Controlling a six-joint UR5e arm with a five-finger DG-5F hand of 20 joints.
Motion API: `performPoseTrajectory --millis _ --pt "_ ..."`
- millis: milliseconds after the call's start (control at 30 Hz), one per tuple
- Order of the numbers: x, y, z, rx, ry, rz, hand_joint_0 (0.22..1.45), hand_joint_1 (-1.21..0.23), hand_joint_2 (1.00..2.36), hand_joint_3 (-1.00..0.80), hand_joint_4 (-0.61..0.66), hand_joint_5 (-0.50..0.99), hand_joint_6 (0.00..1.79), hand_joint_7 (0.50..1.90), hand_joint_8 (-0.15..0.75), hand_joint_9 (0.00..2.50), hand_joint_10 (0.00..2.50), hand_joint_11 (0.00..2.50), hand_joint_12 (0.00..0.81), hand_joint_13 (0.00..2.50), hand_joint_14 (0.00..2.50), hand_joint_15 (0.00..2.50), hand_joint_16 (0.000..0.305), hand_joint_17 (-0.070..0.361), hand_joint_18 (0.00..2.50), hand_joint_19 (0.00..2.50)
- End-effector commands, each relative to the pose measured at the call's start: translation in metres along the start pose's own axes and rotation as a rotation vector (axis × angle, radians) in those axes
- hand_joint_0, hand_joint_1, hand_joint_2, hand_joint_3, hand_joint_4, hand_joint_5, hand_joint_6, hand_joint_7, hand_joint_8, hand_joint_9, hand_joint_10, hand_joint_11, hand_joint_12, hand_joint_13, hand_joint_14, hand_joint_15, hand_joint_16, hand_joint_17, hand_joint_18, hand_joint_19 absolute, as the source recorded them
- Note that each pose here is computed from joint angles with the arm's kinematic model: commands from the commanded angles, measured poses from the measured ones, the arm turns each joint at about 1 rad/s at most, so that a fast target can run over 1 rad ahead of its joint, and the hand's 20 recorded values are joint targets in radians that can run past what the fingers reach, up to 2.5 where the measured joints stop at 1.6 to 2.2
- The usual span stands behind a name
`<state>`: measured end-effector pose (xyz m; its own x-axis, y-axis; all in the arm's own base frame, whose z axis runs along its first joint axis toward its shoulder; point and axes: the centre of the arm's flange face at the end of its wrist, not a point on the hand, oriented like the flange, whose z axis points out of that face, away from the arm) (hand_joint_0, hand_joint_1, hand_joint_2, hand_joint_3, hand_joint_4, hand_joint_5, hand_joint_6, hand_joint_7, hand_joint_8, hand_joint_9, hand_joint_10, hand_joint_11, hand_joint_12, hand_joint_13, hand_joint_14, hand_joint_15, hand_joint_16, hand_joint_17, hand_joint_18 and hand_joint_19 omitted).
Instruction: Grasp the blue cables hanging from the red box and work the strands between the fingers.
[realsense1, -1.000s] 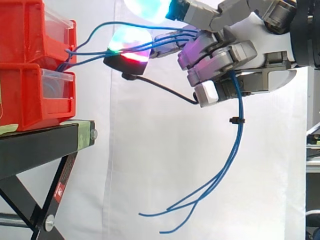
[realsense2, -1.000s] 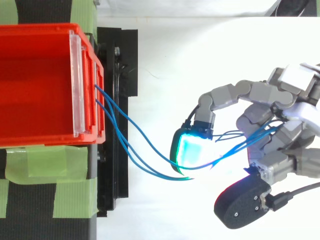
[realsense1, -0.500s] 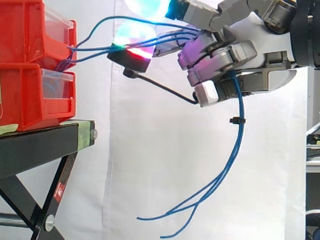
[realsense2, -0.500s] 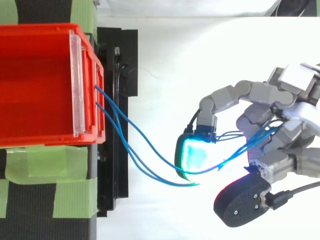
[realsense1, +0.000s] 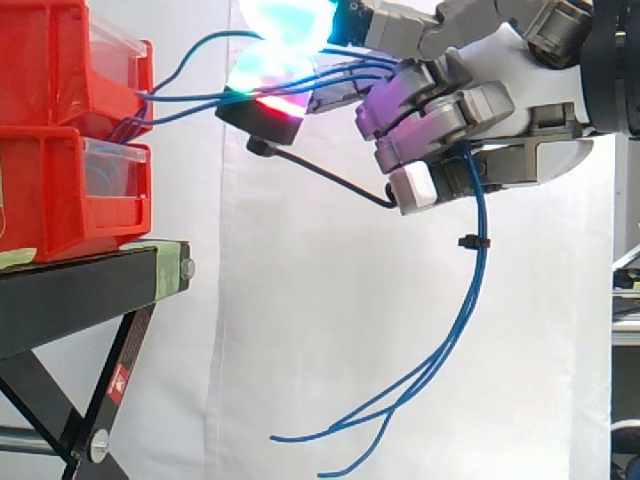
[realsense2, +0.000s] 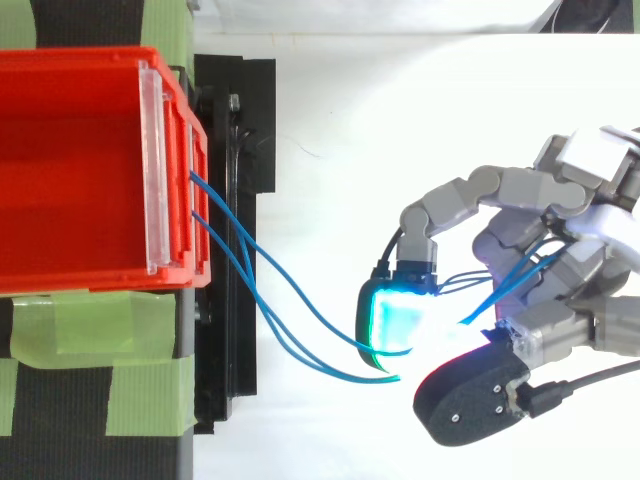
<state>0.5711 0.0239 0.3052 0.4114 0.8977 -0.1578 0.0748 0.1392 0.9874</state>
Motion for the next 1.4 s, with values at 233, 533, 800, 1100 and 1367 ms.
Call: performPoseTrajectory --millis 233,533,800,1100,1367 --pt "0.0000 -0.0002 -0.0001 0.000 0.000 0.000 0.74 -0.66 1.00 -1.00 0.20 0.29 0.83 1.01 0.492 1.27 2.50 2.46 0.646 1.79 2.50 1.41 0.248 0.186 2.42 0.51" --pt "-0.0005 0.0004 0.0005 -0.001 -0.001 0.001 0.74 -0.64 1.00 -1.00 0.21 0.39 0.60 1.09 0.492 1.27 2.50 2.46 0.646 1.79 2.50 1.41 0.248 0.186 2.42 0.51" --pt "0.0000 -0.0002 -0.0001 0.000 0.000 0.000 0.87 -0.71 1.01 -0.73 0.19 0.38 0.51 1.15 0.492 1.27 2.50 2.46 0.646 1.79 2.50 1.41 0.248 0.186 2.42 0.51" --pt "-0.0007 0.0004 0.0005 0.000 -0.003 0.001 0.87 -0.72 1.02 -0.60 0.16 0.37 0.66 1.09 0.492 1.27 2.50 2.46 0.646 1.79 2.50 1.41 0.248 0.186 2.42 0.51" --pt "0.0002 0.0005 0.0001 -0.001 0.000 0.001 0.88 -0.75 1.02 -0.50 0.16 0.30 0.71 1.08 0.492 1.27 2.50 2.46 0.646 1.79 2.50 1.41 0.248 0.186 2.42 0.51"
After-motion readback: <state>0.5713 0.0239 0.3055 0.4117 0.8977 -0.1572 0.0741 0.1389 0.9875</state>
